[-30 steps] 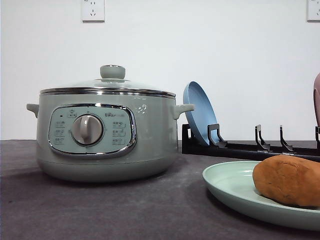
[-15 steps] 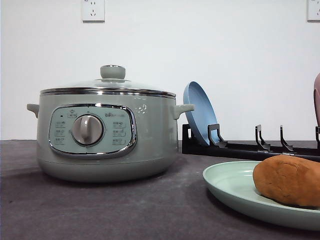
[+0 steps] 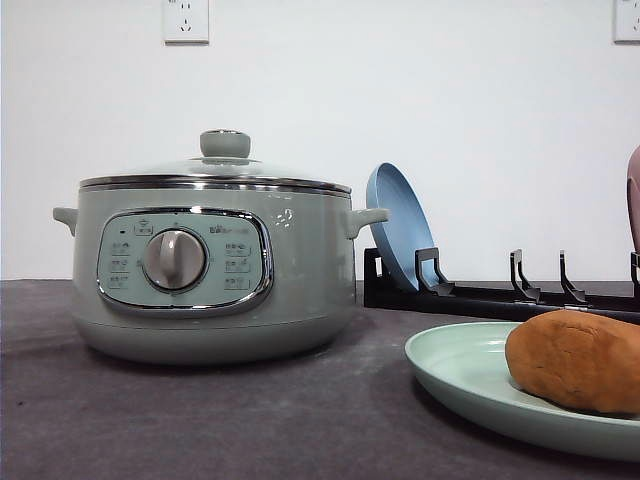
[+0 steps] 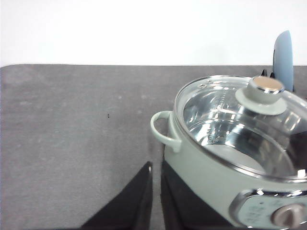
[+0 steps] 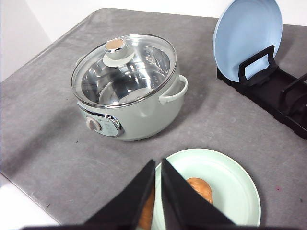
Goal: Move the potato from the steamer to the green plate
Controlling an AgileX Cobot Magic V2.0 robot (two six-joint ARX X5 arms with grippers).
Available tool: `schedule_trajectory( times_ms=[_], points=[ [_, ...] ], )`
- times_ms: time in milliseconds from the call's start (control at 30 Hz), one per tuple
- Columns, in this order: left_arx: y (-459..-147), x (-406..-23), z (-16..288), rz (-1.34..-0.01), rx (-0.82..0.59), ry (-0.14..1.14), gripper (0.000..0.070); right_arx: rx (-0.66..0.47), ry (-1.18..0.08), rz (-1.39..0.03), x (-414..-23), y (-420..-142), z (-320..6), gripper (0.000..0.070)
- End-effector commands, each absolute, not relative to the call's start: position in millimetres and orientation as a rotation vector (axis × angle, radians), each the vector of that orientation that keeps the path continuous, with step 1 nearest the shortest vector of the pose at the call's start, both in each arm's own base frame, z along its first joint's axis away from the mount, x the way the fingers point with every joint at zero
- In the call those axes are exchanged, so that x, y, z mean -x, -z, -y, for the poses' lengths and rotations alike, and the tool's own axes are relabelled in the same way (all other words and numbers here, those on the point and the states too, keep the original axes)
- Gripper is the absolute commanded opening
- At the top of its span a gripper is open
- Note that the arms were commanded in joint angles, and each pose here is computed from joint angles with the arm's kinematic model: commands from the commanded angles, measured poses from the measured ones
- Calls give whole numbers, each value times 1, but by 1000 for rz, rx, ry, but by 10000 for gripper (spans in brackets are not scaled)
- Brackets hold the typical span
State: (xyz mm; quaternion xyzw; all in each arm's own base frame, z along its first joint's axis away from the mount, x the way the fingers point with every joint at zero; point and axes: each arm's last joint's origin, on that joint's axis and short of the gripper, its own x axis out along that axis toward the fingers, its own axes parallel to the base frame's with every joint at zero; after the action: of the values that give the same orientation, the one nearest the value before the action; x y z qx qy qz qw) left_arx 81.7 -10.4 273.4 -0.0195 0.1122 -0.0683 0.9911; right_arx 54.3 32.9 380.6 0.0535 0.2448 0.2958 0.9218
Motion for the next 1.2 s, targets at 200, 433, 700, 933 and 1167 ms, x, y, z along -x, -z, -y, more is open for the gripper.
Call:
schedule_trajectory(
  times_ms=[200,433,700,933,1167],
  points=[
    [-207,-94,12,-92,43,139,26,-120,-614,-484,-54,-385,-33,9],
    [-169,-96,8,-59,77,75,26,-120,-614,-484,-54,-385,-33,9],
    [-158,-97,6,-89,45,10,26,-120,-614,-484,-54,-385,-33,9],
    [-152,-96,5,-145,-33,10,25,-120,-614,-484,-54,-385,-33,9],
    [-149,-95,4,-179,-4,0,26,-120,-614,-484,-54,-385,-33,9]
  ],
)
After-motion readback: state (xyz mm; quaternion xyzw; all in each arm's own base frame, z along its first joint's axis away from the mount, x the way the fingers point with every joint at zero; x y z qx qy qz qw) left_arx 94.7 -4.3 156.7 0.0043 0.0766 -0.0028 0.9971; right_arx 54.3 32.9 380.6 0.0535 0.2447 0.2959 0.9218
